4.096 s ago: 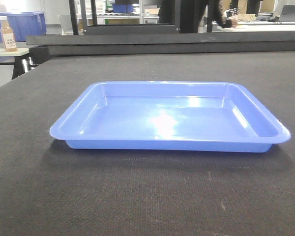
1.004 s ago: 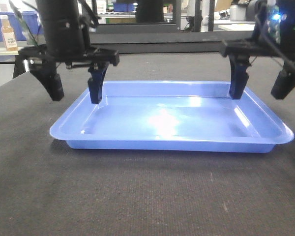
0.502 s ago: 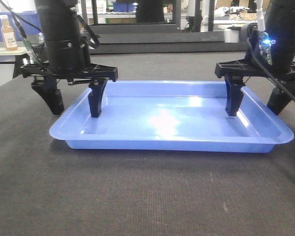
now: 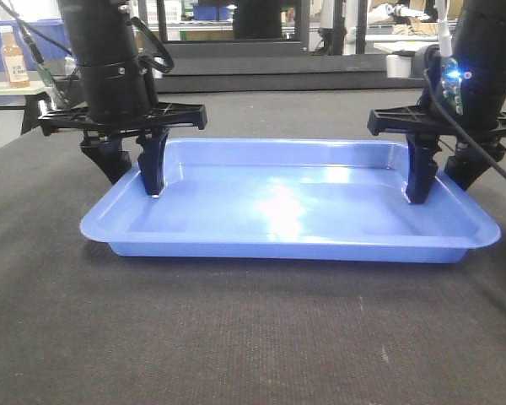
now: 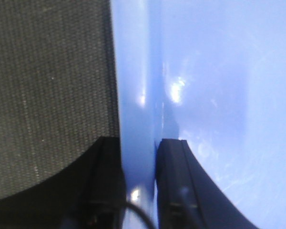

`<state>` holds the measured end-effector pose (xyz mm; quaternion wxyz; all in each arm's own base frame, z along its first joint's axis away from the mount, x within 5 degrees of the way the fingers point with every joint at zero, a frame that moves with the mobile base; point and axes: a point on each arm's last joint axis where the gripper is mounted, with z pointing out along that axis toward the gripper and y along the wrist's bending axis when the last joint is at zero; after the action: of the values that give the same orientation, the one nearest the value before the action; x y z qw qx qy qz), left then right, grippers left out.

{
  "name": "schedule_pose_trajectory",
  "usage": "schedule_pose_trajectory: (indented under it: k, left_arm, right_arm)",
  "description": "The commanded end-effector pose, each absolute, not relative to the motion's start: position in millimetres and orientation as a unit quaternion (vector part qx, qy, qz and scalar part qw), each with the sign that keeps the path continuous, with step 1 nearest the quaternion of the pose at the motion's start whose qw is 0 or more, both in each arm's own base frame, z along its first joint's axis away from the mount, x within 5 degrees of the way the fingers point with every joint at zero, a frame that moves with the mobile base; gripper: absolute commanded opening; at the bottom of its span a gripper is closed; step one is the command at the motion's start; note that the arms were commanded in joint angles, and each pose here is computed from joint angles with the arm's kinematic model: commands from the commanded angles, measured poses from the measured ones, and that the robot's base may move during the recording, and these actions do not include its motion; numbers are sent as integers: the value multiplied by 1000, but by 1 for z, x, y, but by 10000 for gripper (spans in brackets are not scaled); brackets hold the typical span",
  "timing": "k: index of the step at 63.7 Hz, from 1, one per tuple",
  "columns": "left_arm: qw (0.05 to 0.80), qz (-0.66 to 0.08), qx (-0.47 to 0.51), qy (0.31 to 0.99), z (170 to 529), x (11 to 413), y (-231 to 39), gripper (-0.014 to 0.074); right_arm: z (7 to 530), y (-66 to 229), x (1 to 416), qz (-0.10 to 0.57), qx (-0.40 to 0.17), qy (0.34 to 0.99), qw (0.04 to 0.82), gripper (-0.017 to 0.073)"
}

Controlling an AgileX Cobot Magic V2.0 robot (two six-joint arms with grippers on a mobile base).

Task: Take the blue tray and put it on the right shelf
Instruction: 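Close both grippers on the tray rims, then lift the tray up off the table with both grippers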

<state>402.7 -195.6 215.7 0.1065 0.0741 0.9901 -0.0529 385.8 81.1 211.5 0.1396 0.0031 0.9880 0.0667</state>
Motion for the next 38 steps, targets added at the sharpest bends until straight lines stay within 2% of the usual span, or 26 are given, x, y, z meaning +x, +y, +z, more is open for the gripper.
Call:
schedule_pose_trajectory:
  k: [1, 12, 25, 38]
  left_arm:
    - [143, -58, 81, 985, 254, 397, -193, -42]
    - [157, -61, 82, 982, 284, 387, -189, -41]
    - [200, -32, 87, 975, 341, 361, -168, -41]
    - [220, -29, 84, 971, 386, 327, -149, -41]
  right_arm:
    - [255, 78, 380, 67, -11, 978, 200, 58]
    - [293, 73, 362, 66, -17, 969, 236, 58]
    - [341, 67, 329, 60, -27, 960, 272, 58]
    - [368, 75, 300, 60, -30, 955, 290, 58]
